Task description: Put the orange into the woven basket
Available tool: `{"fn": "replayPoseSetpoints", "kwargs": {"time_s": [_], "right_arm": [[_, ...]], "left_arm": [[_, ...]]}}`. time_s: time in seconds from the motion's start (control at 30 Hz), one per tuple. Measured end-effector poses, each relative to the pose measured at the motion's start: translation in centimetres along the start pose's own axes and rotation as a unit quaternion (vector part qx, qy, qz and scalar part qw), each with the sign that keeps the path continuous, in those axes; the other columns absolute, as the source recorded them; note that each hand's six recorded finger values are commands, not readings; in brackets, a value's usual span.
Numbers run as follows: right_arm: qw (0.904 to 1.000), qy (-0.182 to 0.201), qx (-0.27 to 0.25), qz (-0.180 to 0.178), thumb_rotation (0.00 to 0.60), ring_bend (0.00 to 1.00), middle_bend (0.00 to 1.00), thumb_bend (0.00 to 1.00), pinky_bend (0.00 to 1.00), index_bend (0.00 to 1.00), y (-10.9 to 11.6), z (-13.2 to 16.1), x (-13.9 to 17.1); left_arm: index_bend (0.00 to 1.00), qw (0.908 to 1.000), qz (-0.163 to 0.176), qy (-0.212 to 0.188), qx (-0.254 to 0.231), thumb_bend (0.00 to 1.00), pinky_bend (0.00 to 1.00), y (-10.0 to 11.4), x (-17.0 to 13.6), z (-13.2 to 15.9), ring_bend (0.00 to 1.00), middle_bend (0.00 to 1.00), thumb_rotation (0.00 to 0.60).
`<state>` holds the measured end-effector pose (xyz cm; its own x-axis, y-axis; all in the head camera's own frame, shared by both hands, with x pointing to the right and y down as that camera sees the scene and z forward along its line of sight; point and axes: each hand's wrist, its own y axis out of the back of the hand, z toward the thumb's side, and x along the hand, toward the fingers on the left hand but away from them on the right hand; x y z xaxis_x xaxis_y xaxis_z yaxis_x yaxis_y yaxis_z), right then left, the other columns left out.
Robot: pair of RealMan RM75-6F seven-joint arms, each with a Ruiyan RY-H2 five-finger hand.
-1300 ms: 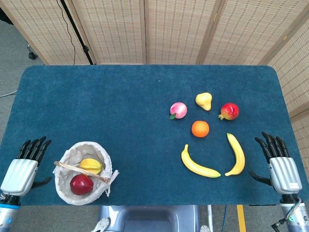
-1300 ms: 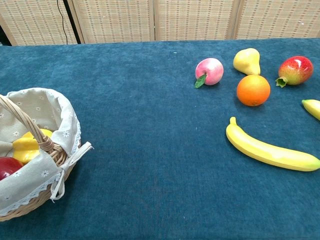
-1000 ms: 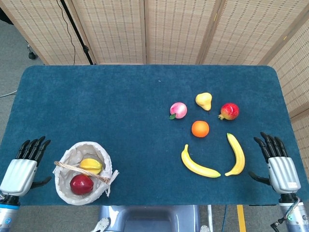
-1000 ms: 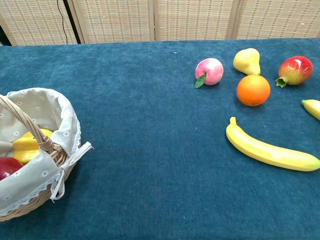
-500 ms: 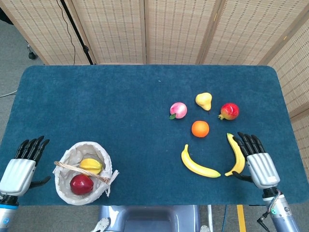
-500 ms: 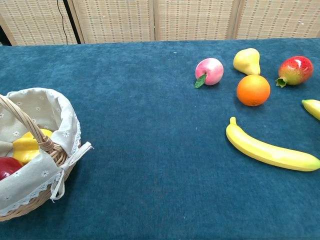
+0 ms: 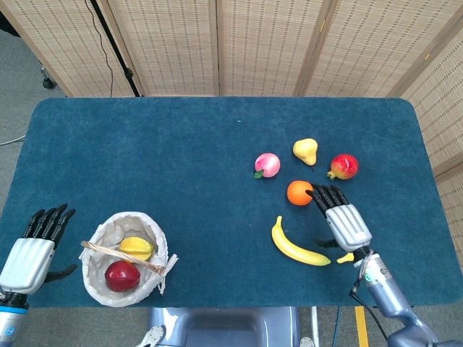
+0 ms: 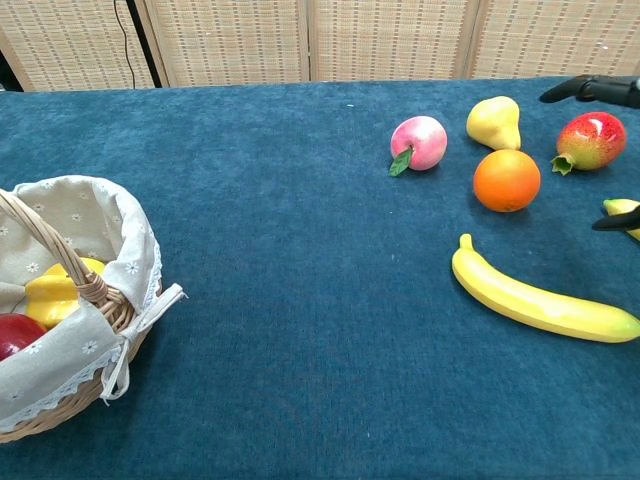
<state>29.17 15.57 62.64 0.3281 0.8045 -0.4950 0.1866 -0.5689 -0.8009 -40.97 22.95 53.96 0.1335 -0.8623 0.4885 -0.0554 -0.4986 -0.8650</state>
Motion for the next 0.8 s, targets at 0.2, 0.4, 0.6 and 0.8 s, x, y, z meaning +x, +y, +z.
{"fn": "replayPoseSetpoints", "kwargs": {"time_s": [0.2,0.4,0.6,0.8], "right_arm": [[0.9999,-0.001,-0.007,0.016,0.600,0.01,0.04,0.00,0.00,0.09,-1.1,-0.1,-3.1],[0.9994,-0.015,-0.016,0.027,0.600,0.01,0.04,0.00,0.00,0.10,-2.1,-0.7,-5.5],[0.9987,-0.029,-0.026,0.033,0.600,0.01,0.04,0.00,0.00,0.11,-2.8,-1.3,-7.8],[0.9983,-0.036,-0.027,0.035,0.600,0.01,0.04,0.00,0.00,0.12,-3.4,-2.0,-9.0]], "left_arm": [[0.00,1.0000,0.000,0.000,-0.001,0.02,0.00,0.0,0.0,0.0,0.00,0.00,0.600],[0.00,1.0000,-0.002,-0.002,-0.001,0.02,0.00,-0.1,0.0,0.0,0.00,0.00,0.600],[0.00,1.0000,-0.003,-0.002,-0.001,0.02,0.00,-0.1,0.0,0.0,0.00,0.00,0.600],[0.00,1.0000,-0.003,-0.006,-0.002,0.02,0.00,0.0,-0.1,0.2,0.00,0.00,0.600]]}}
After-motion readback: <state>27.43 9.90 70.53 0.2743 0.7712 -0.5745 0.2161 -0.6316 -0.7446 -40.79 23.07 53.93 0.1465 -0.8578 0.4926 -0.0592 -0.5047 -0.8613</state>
